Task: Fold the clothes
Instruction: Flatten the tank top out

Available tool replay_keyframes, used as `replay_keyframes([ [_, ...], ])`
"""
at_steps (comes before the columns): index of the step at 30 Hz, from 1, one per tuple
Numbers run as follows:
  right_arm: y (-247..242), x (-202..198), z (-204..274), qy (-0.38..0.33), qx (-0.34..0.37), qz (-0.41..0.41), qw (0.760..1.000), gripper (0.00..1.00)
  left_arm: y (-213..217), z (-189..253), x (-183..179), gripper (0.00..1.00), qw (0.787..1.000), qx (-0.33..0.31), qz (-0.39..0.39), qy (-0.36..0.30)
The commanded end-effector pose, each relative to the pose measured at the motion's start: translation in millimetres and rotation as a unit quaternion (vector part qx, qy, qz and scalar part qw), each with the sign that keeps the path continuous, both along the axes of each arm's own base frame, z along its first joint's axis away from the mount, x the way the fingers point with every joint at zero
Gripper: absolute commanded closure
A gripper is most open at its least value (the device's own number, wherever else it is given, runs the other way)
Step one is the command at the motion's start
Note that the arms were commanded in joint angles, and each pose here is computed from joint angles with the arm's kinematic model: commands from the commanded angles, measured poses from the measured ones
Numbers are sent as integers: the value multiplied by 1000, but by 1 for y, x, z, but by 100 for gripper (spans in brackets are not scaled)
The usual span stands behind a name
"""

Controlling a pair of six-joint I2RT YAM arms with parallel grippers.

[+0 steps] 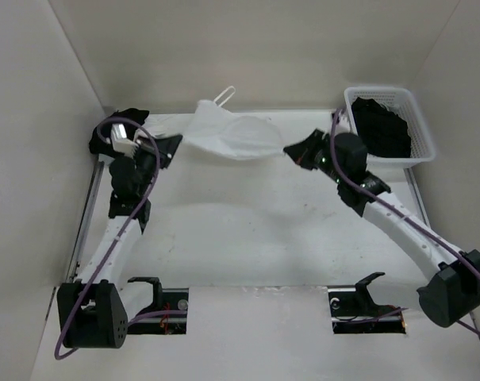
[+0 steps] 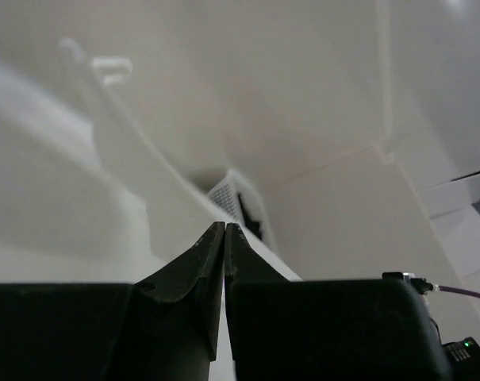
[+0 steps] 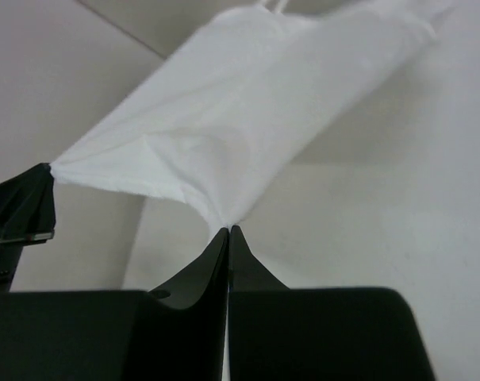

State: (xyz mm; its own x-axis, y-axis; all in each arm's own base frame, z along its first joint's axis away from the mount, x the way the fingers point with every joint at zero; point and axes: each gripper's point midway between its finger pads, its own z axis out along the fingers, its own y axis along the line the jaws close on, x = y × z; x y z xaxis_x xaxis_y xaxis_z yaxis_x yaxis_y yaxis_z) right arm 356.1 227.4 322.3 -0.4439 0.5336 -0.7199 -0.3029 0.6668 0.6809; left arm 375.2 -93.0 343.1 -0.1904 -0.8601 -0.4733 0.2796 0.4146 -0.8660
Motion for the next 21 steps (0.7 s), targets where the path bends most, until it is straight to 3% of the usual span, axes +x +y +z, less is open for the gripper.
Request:
replay_keyframes([
  [1, -3, -15, -61, 38, 11, -3, 999, 98, -2, -81, -20, 97, 999, -9, -11, 51],
  [6, -7, -60, -172, 127, -5, 6, 992, 98, 16, -203, -73, 97, 988, 9, -3, 155],
  [9, -15, -89, -215, 169, -12, 1, 986, 98, 16, -245, -106, 97, 980, 5, -19, 197],
  [14, -20, -140, -242, 210, 6, 13, 978, 97, 6, -256, -134, 98, 975, -5, -50, 218],
  [21, -17, -208, -245, 254, 30, 49, 965, 97, -20, -254, -158, 98, 968, -11, -96, 232],
])
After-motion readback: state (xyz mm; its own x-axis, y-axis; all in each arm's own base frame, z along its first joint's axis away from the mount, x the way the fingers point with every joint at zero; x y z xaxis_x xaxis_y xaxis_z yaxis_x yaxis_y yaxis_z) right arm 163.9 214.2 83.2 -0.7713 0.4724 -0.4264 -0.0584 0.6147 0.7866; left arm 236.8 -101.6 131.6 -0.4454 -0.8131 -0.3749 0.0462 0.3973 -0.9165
